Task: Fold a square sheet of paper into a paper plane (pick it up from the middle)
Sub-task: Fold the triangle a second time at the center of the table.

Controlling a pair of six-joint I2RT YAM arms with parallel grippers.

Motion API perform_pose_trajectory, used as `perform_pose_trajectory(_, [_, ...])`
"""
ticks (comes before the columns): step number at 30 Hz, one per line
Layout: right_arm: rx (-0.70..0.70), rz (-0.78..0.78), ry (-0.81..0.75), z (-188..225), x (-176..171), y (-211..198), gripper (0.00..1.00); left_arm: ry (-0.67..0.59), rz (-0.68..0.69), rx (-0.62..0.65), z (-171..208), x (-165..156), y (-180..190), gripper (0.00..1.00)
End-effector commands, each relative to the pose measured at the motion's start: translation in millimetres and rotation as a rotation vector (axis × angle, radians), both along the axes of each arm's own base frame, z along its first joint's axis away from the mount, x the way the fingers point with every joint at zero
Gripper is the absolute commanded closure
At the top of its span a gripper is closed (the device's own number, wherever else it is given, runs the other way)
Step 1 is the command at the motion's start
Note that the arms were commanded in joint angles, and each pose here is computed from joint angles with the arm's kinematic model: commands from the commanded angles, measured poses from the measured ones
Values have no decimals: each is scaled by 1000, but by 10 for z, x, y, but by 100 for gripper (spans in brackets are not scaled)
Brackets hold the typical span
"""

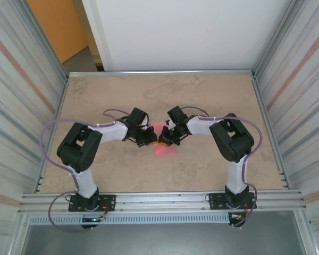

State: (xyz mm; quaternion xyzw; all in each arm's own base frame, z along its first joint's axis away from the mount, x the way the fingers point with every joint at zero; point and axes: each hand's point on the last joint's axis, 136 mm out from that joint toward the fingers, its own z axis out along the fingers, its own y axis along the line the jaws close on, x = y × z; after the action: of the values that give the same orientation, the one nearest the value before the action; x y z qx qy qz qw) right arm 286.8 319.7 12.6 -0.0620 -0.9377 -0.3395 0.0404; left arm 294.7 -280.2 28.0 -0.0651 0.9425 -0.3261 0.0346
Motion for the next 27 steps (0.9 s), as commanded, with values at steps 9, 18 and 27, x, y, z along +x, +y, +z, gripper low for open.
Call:
perform_pose_trajectory(9, [-87,-35,52,-186,-124,-183,98,52,-15,165,-281,-79,155,100])
perform_pose_trajectory(18, [-20,-35,-84,151,135,-168,96,111,-29,200,-433,-184,206,100])
perform_pose_trajectory(27, [-98,-51,-50,-159,43,-345,97,119,-34,215,-442,-185,220,100])
